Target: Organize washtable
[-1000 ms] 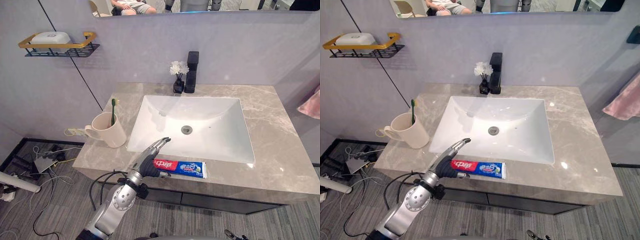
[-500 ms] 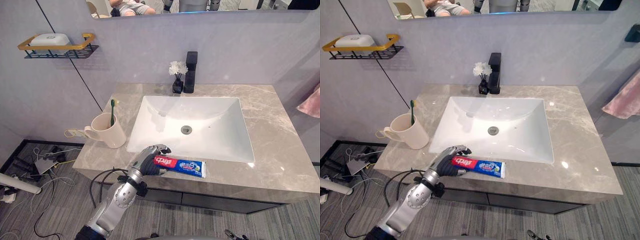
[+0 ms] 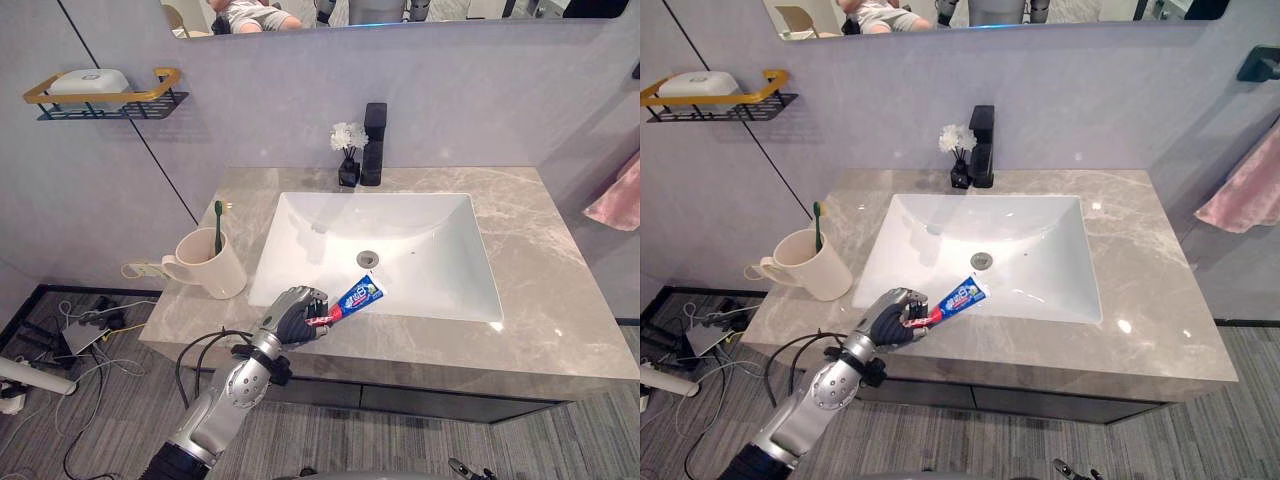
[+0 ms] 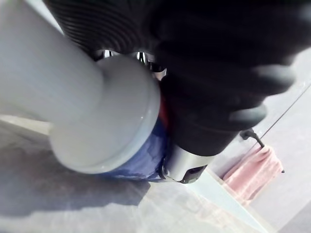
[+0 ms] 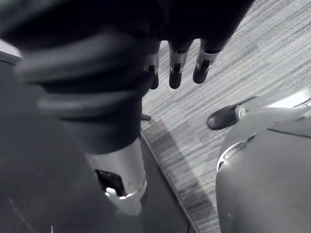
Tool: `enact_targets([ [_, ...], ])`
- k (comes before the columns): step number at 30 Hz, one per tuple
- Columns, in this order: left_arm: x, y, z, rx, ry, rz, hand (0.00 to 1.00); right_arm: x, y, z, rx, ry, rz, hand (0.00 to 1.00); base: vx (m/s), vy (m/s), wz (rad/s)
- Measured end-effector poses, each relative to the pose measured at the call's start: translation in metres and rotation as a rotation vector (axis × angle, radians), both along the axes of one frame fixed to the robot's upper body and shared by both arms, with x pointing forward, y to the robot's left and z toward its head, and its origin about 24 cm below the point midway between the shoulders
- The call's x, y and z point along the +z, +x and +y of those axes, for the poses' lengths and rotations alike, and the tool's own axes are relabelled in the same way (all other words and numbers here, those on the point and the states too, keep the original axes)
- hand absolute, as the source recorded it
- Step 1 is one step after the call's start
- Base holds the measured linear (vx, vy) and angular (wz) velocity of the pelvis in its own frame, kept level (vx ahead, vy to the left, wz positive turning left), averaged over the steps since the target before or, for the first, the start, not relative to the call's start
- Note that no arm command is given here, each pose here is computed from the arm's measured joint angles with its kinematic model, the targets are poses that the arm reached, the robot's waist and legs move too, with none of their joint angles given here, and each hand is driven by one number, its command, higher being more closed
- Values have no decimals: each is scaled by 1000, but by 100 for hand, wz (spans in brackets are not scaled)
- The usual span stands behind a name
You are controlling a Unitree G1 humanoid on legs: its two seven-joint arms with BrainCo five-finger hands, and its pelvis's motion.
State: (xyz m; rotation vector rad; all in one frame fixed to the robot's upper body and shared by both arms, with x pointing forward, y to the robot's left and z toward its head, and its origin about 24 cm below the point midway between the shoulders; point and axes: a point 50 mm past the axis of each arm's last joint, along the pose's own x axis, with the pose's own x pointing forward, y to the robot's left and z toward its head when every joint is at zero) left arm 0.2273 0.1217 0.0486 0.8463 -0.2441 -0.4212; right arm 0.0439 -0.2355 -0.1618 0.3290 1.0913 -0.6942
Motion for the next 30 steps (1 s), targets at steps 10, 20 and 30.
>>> enact_targets([
  [10, 3, 1, 3, 26, -36, -8, 100, 1, -5, -7, -131, -3, -18, 0, -7, -4, -6],
  [20, 78, -5, -7, 104, -351, -319, 100, 59, 11, -69, -357, -305, -308, 0, -22, -16, -18],
  [30, 113, -16, 1, 141, -450, -479, 100, 206, 64, -95, -282, -763, -851, 0, -23, -15, -6],
])
